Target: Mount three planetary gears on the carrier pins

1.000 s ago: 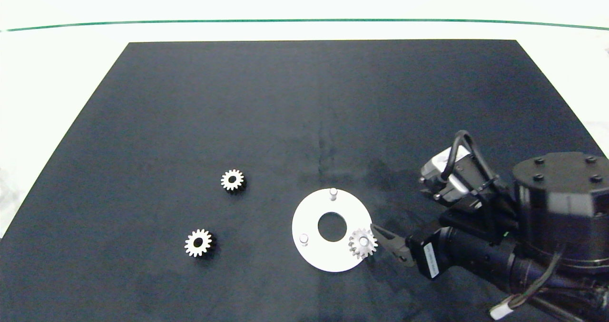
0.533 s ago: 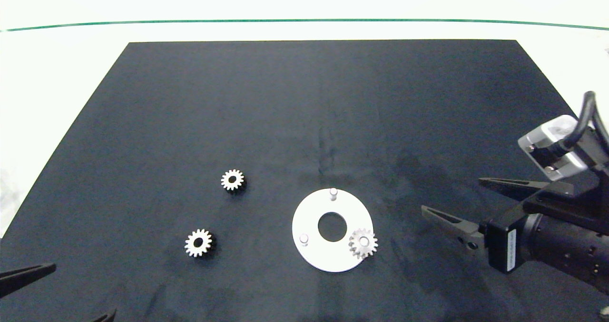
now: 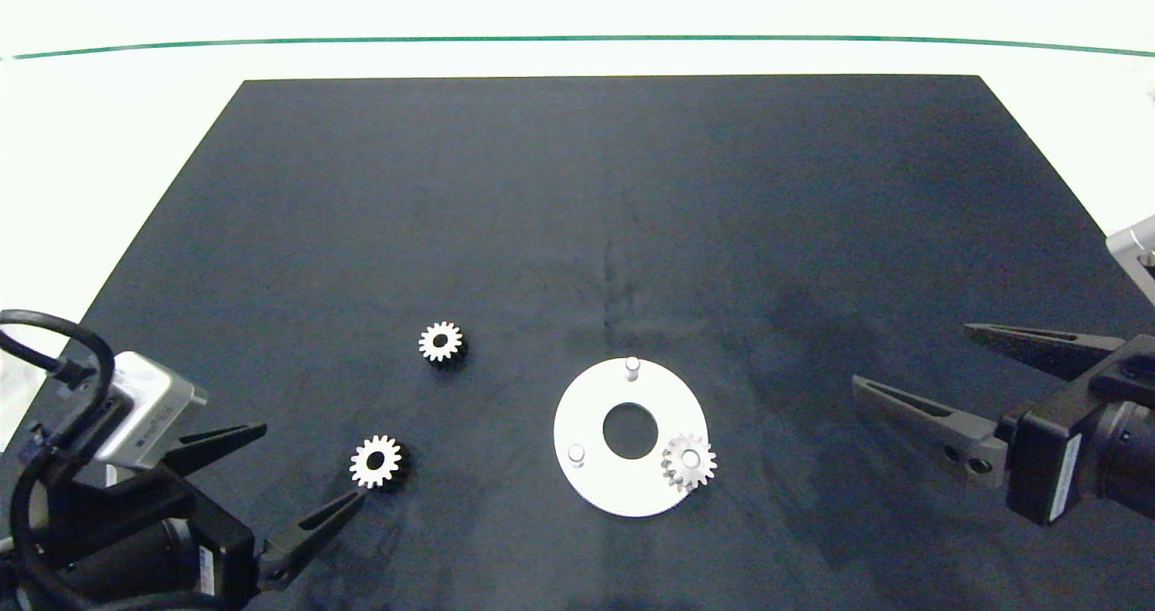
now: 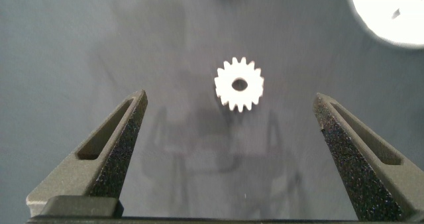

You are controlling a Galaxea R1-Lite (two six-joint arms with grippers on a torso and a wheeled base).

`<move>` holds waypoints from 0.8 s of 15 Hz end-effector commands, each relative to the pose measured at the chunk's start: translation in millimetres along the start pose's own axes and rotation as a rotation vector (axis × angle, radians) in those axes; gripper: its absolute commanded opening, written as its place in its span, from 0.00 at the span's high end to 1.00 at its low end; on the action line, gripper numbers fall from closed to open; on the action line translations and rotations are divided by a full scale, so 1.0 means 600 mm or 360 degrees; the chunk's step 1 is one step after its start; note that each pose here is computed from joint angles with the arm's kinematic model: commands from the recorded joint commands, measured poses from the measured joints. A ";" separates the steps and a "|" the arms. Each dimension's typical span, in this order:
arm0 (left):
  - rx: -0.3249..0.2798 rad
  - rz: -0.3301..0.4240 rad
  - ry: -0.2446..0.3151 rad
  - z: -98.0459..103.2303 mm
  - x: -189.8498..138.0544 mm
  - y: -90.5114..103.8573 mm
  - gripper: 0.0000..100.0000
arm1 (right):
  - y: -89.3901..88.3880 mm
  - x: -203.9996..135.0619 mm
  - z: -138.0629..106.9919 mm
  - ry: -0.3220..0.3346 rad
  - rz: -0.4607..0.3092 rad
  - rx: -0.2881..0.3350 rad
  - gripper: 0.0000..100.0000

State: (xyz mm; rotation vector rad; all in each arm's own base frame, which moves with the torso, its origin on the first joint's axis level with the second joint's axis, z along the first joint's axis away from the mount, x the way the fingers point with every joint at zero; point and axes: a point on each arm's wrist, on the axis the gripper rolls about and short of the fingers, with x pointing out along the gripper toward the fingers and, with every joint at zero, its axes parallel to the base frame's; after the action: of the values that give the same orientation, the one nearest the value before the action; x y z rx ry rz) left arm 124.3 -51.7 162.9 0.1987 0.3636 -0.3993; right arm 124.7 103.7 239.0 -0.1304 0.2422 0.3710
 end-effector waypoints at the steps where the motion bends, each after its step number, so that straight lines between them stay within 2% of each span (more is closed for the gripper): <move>1: -0.0001 -0.0015 0.0116 -0.012 0.023 -0.002 0.00 | -0.002 -0.006 0.001 -0.0023 -0.0002 0.0009 0.00; 8: 0.0039 -0.0094 0.0192 -0.018 0.048 -0.017 0.00 | -0.002 -0.007 0.001 -0.0024 0.0000 0.0008 0.00; 12: 0.0044 -0.0084 0.0142 -0.013 0.072 -0.018 0.00 | -0.002 -0.007 0.001 -0.0024 0.0005 0.0008 0.00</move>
State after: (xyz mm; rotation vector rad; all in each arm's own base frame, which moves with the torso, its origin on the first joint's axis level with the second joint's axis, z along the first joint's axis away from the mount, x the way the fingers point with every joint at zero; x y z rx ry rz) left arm 150.1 -72.4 143.9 0.2270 0.4217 -0.4479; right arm 121.2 101.1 241.2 -0.1219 0.2280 0.3763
